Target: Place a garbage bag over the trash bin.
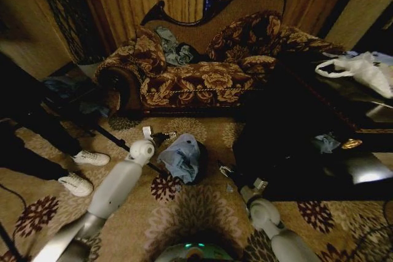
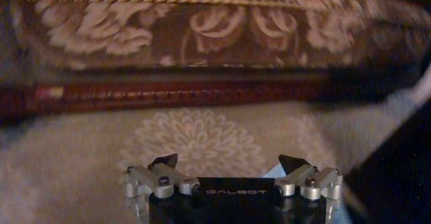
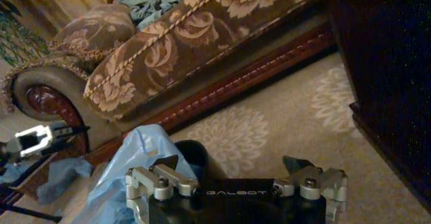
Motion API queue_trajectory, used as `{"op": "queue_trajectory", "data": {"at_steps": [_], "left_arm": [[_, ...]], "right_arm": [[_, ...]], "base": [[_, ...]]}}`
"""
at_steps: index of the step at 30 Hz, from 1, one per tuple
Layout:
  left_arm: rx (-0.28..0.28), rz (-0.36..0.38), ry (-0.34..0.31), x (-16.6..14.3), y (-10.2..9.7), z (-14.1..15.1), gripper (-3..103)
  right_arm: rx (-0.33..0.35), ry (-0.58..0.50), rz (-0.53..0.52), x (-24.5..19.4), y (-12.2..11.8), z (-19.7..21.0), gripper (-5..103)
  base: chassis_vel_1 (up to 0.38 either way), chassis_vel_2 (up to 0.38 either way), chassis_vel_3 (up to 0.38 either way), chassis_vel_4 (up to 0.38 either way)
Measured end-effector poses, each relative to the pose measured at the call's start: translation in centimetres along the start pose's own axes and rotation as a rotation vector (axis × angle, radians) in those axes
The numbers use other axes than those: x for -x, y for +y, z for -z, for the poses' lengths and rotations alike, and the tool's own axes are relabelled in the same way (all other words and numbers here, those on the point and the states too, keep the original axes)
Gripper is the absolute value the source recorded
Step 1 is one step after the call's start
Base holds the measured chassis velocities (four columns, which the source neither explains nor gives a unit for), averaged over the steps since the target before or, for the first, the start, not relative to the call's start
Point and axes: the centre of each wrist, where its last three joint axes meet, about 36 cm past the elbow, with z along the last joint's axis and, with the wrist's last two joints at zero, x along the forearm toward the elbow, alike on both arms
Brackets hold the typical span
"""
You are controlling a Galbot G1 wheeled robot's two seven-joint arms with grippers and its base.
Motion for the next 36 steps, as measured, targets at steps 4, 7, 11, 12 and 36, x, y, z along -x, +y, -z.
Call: {"op": "queue_trajectory", "data": {"at_steps": [4,7,11,12,36], "left_arm": [[0.120,-0.077,0.023,0.8,2.7,0.0,100],[0.188,-0.156,0.027,1.4,4.3,-0.4,100],[0.242,-0.225,0.004,2.5,6.0,-1.6,100],[0.259,-0.233,-0.004,2.7,6.5,-2.0,100],[0.156,-0.340,-0.049,8.2,4.6,-5.9,96]], "right_arm": [[-0.001,-0.008,0.000,0.0,-0.4,0.2,100],[0.000,-0.010,0.000,0.0,-0.4,0.2,100],[-0.001,-0.007,0.004,0.1,-0.4,0.1,100],[-0.002,-0.004,0.008,0.2,-0.4,0.0,100],[-0.014,0.014,0.019,0.5,-0.9,-0.5,100]], "base": [[0.000,0.000,0.000,0.000],[0.000,0.000,0.000,0.000],[0.000,0.000,0.000,0.000],[0.000,0.000,0.000,0.000],[0.000,0.000,0.000,0.000]]}}
